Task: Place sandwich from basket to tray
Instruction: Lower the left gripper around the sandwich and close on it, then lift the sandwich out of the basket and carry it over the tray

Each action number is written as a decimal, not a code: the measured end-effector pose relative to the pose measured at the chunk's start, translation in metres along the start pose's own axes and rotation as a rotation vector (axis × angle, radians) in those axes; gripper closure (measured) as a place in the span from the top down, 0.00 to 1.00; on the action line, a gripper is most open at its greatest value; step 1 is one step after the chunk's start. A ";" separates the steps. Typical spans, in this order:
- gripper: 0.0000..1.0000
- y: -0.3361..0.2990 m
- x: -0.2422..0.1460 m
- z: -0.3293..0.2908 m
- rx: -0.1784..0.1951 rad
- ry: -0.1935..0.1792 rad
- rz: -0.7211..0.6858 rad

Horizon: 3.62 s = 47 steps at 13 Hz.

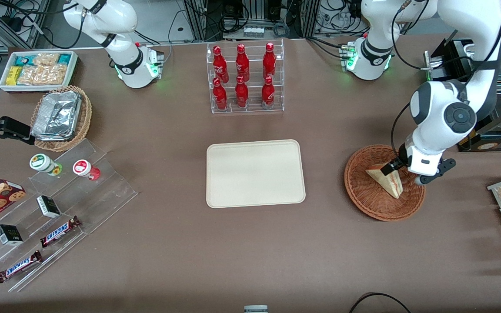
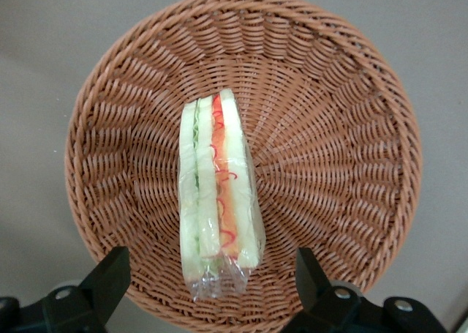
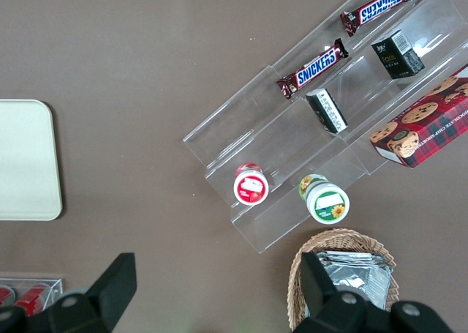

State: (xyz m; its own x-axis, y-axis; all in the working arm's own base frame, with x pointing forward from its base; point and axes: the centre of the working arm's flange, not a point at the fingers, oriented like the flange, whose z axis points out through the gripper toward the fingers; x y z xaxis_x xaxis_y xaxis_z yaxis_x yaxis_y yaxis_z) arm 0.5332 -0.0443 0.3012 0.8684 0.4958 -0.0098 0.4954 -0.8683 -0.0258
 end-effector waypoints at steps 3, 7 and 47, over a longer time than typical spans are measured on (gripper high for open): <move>1.00 0.001 0.000 0.013 0.002 -0.004 0.000; 1.00 0.001 0.000 0.024 0.003 -0.007 -0.001; 0.15 0.080 0.001 -0.173 0.120 -0.081 0.241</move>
State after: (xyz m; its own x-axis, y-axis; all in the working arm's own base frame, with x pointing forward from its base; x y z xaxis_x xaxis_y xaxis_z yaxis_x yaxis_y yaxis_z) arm 0.5773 -0.1162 0.4723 0.9540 0.2792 -0.1094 0.2646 -0.9554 -0.1313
